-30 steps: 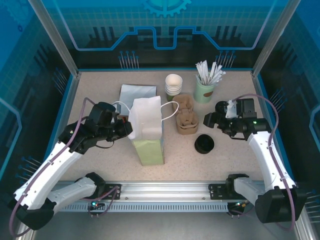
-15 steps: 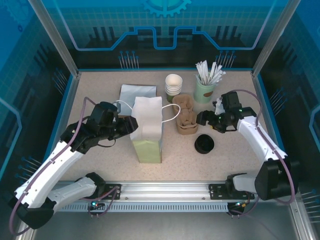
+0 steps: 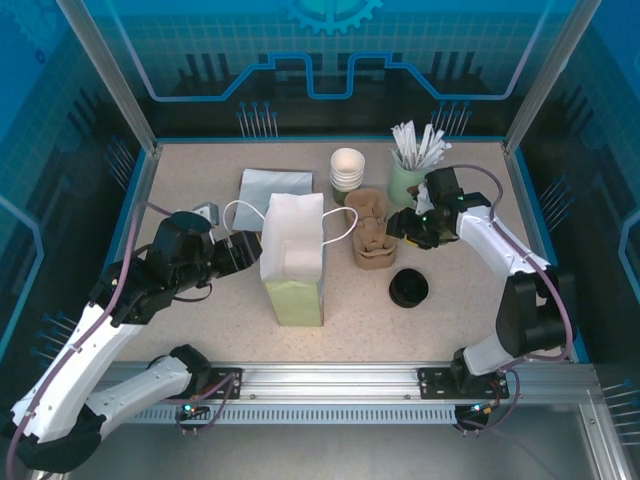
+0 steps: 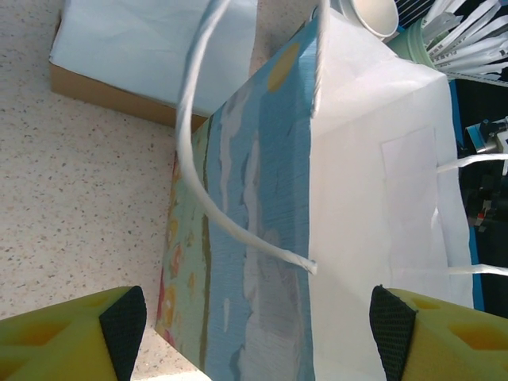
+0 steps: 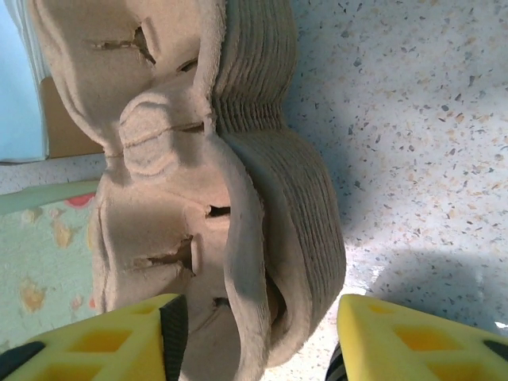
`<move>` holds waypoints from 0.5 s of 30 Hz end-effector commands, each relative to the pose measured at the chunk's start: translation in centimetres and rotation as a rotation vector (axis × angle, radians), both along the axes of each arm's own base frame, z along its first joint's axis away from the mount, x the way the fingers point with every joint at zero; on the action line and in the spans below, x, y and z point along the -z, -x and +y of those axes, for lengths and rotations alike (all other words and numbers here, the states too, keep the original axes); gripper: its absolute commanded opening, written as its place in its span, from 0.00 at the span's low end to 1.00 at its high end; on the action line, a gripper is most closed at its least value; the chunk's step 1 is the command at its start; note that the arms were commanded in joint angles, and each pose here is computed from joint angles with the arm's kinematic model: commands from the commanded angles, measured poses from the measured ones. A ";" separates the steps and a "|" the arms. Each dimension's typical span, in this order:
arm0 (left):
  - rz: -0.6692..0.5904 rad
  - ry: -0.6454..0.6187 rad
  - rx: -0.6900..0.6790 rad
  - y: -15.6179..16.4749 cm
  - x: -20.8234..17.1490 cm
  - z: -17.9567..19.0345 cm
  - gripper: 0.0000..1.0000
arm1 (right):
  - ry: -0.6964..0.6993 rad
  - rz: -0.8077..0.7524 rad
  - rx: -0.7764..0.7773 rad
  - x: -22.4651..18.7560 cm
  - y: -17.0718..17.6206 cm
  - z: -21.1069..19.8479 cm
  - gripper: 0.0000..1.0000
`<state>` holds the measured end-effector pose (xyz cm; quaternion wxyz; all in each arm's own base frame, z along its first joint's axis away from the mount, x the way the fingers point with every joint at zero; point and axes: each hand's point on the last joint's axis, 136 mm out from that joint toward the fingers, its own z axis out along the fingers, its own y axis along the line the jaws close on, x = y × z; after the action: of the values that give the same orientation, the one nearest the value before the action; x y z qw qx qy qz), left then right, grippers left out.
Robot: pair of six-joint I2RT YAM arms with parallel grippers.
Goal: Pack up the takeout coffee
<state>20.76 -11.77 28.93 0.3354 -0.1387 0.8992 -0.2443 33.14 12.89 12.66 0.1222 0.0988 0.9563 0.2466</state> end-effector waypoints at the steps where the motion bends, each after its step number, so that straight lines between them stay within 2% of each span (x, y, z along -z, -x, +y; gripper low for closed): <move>1: -0.027 -0.036 -0.003 0.2 -0.8 0.7 0.78 | -0.025 -0.008 -0.024 -0.5 -0.7 1.1 0.50; 15: -0.026 -0.036 -0.005 0.0 -0.8 0.6 0.78 | -0.063 0.016 -0.040 0.0 -0.5 2.0 0.25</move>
<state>20.79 -11.51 28.77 0.3364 -0.1416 0.9004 -0.2367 33.41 13.85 11.80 0.1033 0.0974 0.9551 0.2602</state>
